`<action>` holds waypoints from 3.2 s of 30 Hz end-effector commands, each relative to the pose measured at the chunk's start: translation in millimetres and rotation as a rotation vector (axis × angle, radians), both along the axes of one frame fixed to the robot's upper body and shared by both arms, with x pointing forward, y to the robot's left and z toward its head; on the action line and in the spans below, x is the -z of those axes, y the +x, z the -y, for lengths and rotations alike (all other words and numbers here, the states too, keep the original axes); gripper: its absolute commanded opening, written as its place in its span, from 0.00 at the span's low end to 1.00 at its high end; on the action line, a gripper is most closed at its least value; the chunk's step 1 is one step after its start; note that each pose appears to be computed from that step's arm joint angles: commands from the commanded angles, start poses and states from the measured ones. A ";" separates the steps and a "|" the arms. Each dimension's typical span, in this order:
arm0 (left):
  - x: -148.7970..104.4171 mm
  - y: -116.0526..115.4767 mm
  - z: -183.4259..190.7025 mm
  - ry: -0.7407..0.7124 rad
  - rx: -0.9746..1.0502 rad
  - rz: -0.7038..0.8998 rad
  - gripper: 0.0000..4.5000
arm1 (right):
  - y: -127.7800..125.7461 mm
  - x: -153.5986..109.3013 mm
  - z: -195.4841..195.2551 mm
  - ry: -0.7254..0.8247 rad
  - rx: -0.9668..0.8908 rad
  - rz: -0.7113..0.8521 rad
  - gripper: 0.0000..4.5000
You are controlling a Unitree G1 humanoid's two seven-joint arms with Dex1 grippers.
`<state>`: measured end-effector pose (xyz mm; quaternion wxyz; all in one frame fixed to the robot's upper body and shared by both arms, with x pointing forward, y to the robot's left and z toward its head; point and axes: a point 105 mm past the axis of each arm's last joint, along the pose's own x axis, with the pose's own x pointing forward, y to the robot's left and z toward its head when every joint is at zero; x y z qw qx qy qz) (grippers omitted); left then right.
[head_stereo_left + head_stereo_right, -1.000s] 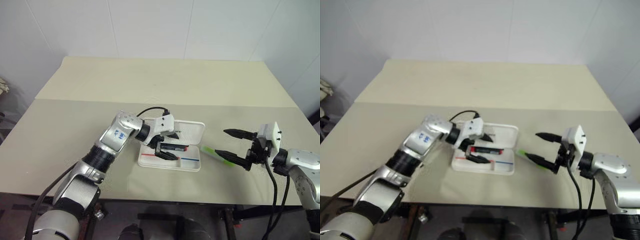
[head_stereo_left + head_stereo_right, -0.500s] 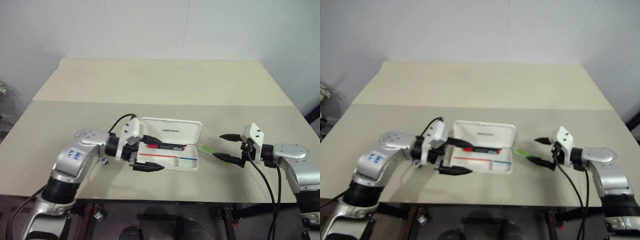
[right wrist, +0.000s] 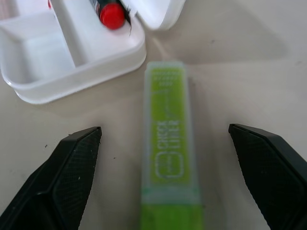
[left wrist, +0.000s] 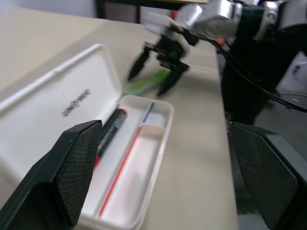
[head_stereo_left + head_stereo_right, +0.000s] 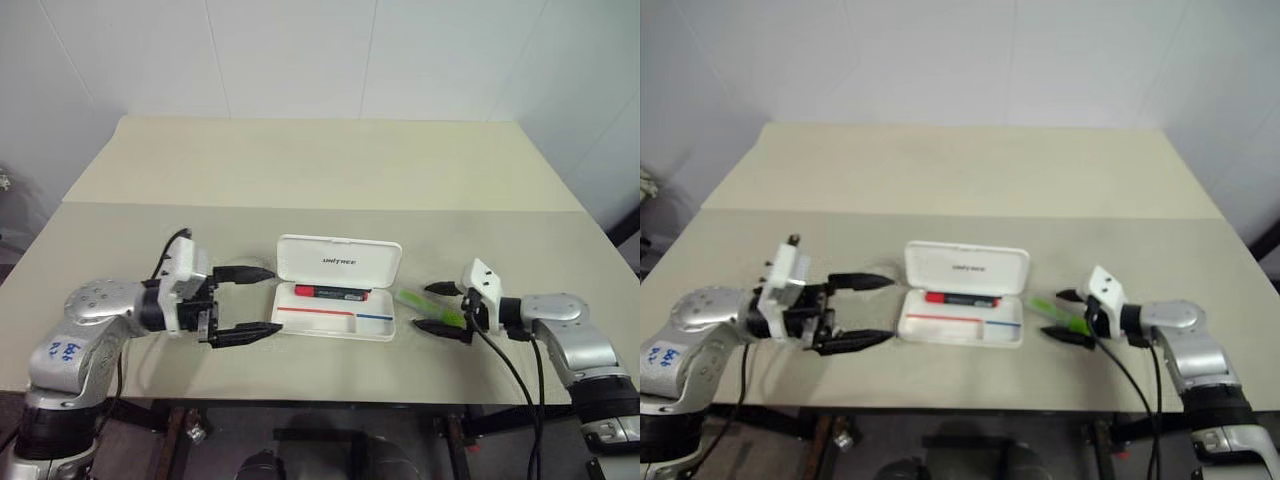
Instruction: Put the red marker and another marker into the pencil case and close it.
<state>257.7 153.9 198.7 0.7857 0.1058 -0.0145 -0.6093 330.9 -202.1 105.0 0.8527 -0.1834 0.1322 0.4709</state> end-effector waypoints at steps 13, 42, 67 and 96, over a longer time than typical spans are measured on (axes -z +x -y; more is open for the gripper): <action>-5.1 -17.7 -56.1 -0.055 0.060 -0.025 1.00 | 5.6 13.2 1.0 -0.017 0.132 -0.007 0.80; -6.2 -22.0 -88.3 -0.011 0.015 0.032 1.00 | 41.7 -143.9 -20.9 0.107 0.123 0.503 0.25; 2.6 7.8 -93.8 -0.060 0.029 0.118 1.00 | -50.4 -81.6 -183.3 -0.099 -0.562 0.139 0.25; 6.4 2.6 -84.1 -0.064 0.034 0.130 1.00 | -38.1 -49.2 -207.8 -0.116 -0.445 0.081 0.25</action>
